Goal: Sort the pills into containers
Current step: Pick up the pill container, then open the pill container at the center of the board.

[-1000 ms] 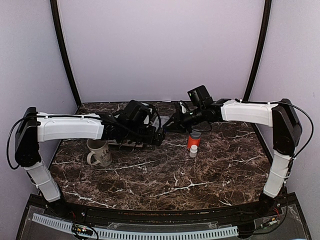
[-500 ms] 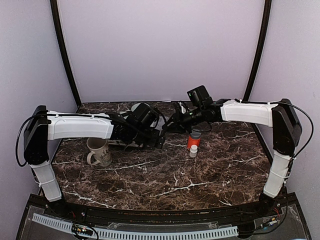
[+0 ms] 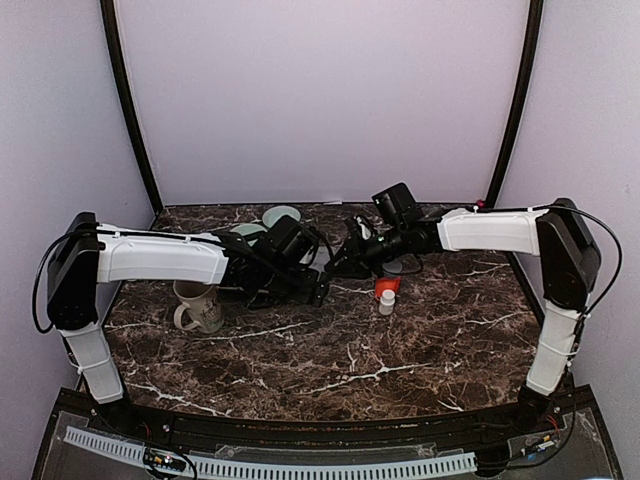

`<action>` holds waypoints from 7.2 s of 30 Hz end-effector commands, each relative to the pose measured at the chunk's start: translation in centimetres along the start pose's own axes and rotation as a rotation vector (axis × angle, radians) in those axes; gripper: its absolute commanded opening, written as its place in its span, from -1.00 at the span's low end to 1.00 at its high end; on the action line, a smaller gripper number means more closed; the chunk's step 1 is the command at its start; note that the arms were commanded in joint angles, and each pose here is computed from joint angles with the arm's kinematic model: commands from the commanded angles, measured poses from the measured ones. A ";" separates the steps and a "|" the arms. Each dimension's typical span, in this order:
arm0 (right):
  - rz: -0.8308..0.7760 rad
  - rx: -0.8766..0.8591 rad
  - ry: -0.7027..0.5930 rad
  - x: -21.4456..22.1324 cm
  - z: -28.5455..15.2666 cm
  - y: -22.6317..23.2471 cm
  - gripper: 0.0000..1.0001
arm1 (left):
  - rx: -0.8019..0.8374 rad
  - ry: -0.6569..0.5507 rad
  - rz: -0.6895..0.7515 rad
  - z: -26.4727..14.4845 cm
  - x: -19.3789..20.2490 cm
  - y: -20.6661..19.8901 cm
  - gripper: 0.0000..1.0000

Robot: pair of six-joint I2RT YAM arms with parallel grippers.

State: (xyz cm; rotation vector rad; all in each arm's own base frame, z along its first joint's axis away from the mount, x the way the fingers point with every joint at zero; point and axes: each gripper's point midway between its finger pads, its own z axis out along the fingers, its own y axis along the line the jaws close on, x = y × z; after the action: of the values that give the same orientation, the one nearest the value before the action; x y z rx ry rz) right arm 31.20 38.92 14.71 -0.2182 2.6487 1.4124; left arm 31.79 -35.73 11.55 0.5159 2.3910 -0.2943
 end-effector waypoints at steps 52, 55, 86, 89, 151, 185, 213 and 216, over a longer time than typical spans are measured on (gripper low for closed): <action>-0.055 0.013 -0.021 0.4 0.0 -1.0 -0.43 | 0.146 -0.022 -0.108 -3.3 1.1 -0.1 0.25; -0.058 0.008 -0.026 0.1 0.0 -0.8 -0.43 | 0.150 -0.017 -0.109 -3.3 1.3 -0.1 0.25; -0.048 -0.008 -0.025 -1.5 1.7 -0.8 -0.43 | 0.244 -0.047 -0.103 -4.1 0.9 -1.5 0.25; -0.043 -0.002 -0.021 -1.5 2.1 -1.1 -0.43 | 0.267 -0.055 -0.097 -4.4 0.7 -1.8 0.26; -0.083 0.092 0.120 1.4 6.4 -4.8 -0.43 | 0.447 0.138 -0.122 -1.9 7.4 -4.5 0.58; -0.229 0.110 0.220 4.1 6.4 -1.7 -0.44 | 0.357 0.136 -0.149 -1.3 6.7 -3.4 0.76; -0.266 0.084 0.305 6.7 7.4 -1.0 -0.45 | 0.287 0.201 -0.136 -0.5 7.5 -2.5 0.79; -0.264 0.083 0.310 6.8 7.5 -1.1 -0.45 | 0.274 0.203 -0.135 -0.5 7.6 -2.3 0.75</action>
State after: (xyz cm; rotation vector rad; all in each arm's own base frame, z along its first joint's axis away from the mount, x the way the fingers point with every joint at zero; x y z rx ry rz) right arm 25.72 43.53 8.67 -0.7582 2.7772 1.2430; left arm 24.93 -35.55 6.43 0.5253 2.6070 -0.6963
